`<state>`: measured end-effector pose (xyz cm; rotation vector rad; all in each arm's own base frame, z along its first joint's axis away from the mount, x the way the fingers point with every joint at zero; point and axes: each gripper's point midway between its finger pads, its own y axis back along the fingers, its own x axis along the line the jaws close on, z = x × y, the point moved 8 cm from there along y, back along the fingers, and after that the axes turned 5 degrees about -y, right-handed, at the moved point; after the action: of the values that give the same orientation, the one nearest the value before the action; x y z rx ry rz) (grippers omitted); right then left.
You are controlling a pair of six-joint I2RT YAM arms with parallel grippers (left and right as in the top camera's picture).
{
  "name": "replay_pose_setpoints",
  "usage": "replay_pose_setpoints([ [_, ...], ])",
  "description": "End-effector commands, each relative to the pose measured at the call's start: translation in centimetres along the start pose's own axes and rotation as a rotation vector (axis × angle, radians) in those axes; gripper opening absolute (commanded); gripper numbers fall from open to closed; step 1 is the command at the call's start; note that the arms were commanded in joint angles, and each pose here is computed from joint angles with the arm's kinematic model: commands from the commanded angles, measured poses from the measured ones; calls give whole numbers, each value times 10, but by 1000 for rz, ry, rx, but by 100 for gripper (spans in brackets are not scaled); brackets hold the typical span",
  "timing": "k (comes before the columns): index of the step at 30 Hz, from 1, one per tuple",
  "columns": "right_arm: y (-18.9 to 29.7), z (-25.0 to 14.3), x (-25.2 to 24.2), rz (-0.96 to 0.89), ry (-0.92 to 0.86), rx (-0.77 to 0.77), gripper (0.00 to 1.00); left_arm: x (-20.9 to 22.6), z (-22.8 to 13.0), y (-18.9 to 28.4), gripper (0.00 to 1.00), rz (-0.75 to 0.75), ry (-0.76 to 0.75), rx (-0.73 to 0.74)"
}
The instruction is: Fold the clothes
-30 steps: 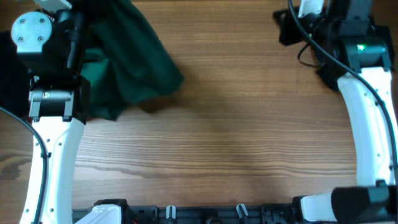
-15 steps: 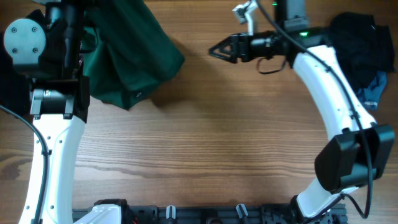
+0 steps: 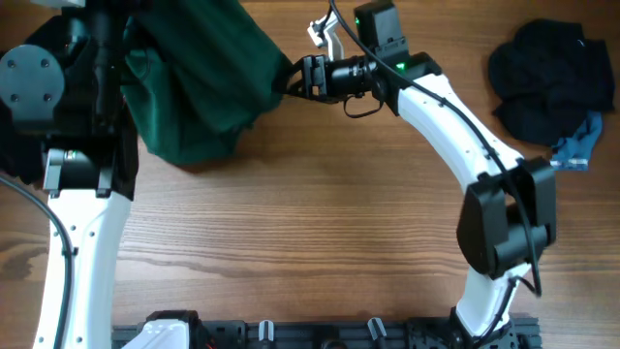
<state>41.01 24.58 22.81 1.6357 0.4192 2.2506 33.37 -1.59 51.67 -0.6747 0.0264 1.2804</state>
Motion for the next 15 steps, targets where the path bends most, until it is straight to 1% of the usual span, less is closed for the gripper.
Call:
replay_pose_setpoints([
  [1,-9,3,-16,-21,-31,-10,66,-15,29,12,4,-13,-43,-72],
  [8,-11,19,-7,30,21,-84,71,-11,21,12,4,12,-37,-22],
  [11,-12,29,4,77,41,-132,76,-10,19,12,4,16,-35,-12],
  [15,-26,24,7,91,46,-113,76,-10,19,12,4,17,-36,-11],
])
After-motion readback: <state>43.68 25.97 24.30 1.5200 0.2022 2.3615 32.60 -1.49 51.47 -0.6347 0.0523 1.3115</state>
